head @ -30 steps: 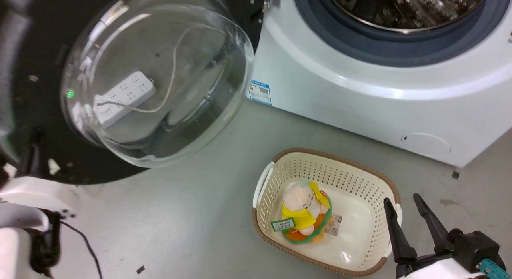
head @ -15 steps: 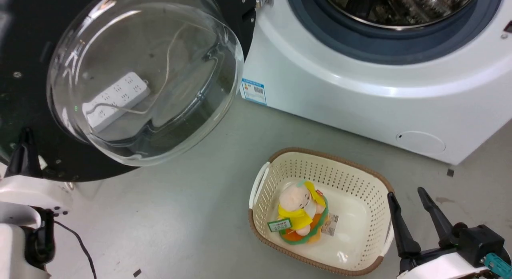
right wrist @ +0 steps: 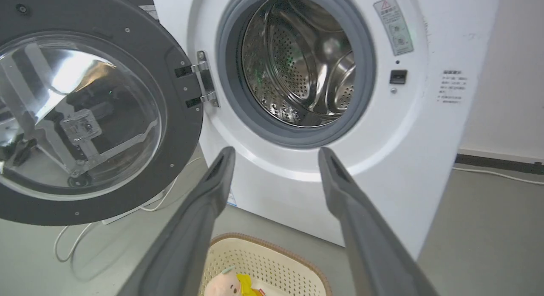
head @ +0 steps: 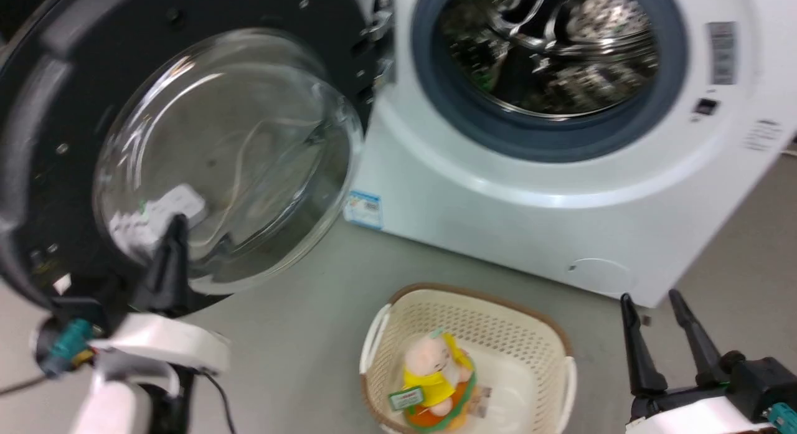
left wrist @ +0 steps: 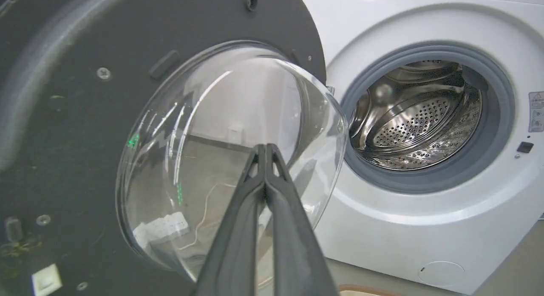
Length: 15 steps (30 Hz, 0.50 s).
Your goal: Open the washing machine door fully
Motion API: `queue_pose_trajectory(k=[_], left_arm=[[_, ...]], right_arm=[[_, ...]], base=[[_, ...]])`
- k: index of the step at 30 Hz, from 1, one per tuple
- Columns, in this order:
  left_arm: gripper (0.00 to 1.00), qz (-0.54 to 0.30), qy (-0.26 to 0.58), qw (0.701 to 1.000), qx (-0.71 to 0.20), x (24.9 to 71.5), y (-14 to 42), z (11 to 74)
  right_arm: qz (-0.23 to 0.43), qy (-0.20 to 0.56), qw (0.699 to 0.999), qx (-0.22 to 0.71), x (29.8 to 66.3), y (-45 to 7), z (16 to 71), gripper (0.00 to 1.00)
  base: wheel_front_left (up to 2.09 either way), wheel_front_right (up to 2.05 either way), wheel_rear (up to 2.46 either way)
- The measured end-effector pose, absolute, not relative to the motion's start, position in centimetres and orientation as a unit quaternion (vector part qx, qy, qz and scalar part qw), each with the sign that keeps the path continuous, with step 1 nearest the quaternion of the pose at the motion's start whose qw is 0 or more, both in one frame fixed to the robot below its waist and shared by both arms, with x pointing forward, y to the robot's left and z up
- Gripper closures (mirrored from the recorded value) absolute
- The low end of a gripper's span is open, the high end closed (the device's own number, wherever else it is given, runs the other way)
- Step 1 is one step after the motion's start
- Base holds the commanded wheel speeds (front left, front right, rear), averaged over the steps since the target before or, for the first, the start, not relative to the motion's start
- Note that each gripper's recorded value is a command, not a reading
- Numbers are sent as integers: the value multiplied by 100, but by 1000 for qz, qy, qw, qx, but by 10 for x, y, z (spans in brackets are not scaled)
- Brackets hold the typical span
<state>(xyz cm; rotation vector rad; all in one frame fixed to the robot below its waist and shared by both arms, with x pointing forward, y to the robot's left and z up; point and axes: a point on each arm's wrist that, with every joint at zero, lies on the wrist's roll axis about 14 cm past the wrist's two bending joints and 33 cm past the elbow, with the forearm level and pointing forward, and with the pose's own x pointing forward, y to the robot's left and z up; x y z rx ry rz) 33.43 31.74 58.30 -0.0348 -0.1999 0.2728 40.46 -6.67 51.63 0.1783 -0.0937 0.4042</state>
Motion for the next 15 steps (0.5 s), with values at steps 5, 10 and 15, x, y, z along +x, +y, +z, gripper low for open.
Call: queue_pose_trajectory(k=[5,10,15], left_arm=[[100,78,-107,990,-50,340,266,580],[100,37,-95,991,-80,344,226,563],[100,4,-82,992,-92,348,195,548]], right_arm=[[160,-98,980,70,395,-95,548,0],[128,-124,982,55,380,-119,563,0],[94,-132,986,44,368,-142,566,0]], base=[[0,0,0],[0,0,0],[0,0,0]])
